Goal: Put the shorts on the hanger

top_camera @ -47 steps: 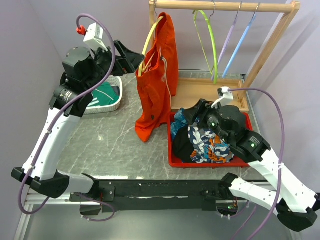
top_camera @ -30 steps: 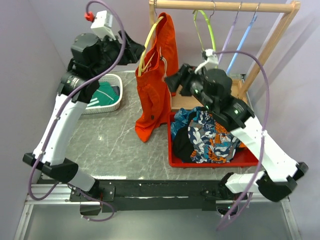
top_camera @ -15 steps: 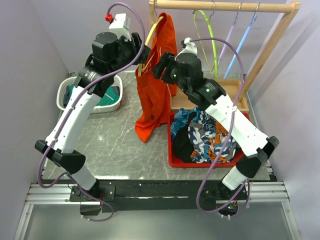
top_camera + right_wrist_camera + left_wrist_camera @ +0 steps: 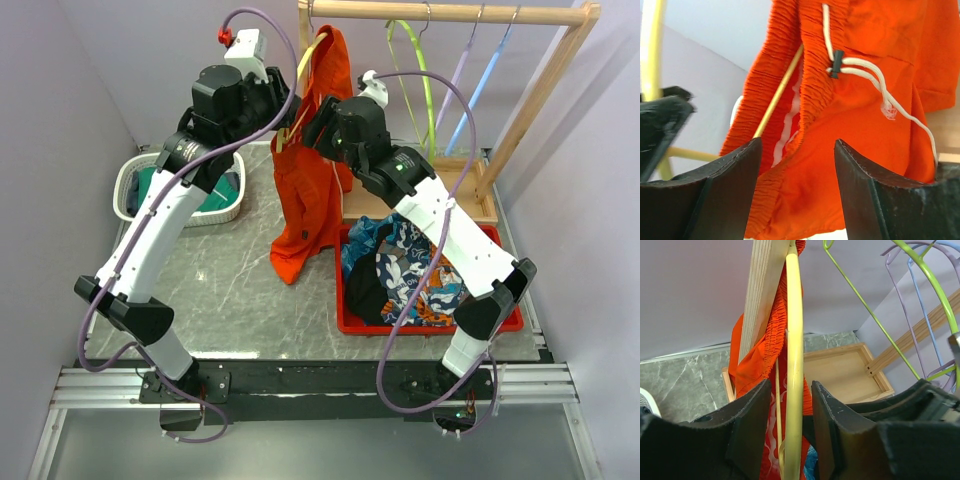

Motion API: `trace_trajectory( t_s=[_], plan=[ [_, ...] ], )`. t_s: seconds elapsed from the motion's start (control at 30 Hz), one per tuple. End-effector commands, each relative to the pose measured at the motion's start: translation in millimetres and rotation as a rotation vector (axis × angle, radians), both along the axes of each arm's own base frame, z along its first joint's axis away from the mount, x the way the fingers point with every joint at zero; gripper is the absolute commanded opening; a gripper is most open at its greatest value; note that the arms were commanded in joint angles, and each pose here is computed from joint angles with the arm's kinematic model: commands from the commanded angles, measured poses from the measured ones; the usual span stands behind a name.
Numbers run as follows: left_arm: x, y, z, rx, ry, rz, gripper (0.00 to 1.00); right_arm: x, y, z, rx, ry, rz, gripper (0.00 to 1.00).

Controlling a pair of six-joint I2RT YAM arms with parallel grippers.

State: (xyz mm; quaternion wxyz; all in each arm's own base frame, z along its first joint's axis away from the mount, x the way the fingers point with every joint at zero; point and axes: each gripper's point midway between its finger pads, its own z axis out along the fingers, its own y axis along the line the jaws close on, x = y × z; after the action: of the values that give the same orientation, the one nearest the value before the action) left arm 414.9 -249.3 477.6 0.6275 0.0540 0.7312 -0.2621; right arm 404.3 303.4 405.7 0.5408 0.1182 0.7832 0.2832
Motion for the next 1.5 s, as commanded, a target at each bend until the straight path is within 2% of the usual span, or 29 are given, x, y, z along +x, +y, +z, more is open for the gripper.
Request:
trace_trajectory(
  t_s=[0.0, 0.33, 0.6, 0.7, 0.73, 0.8, 0.83, 0.97, 1.0, 1.27, 1.47],
  plan=[
    [1, -2, 24, -0.017, -0.079, -0.001, 0.43, 4, -2, 10, 0.041, -0.001, -0.025, 0.65],
    [2, -5, 21, -0.018, -0.077, -0.014, 0.39, -4, 7, 9, 0.107, 0.023, 0.019, 0.57],
    [3, -8, 19, -0.017, -0.074, -0.022, 0.36, -7, 21, 16, 0.161, 0.038, 0.081, 0.45],
    [3, -9, 18, -0.016, -0.072, -0.028, 0.34, -7, 24, 18, 0.169, 0.038, 0.089, 0.35],
    [3, -10, 17, -0.015, -0.07, -0.03, 0.33, -7, 24, 19, 0.172, 0.038, 0.091, 0.26],
    [3, -9, 16, -0.011, -0.07, -0.027, 0.27, -7, 26, 20, 0.173, 0.038, 0.1, 0.14],
    [4, -8, 15, -0.009, -0.07, -0.026, 0.25, -7, 26, 26, 0.182, 0.028, 0.104, 0.01],
    [5, -12, 10, -0.005, -0.06, -0.036, 0.03, -12, 30, 37, 0.195, 0.019, 0.136, 0.0],
    [5, -11, 9, -0.005, -0.06, -0.036, 0.01, -14, 30, 40, 0.199, 0.017, 0.144, 0.0],
    [8, -15, -5, -0.01, -0.04, -0.037, 0.01, -34, 25, 81, 0.256, -0.042, 0.203, 0.0],
    [7, -15, 6, -0.04, -0.043, -0.038, 0.01, -49, 28, 59, 0.23, -0.004, 0.24, 0.0]
  ],
)
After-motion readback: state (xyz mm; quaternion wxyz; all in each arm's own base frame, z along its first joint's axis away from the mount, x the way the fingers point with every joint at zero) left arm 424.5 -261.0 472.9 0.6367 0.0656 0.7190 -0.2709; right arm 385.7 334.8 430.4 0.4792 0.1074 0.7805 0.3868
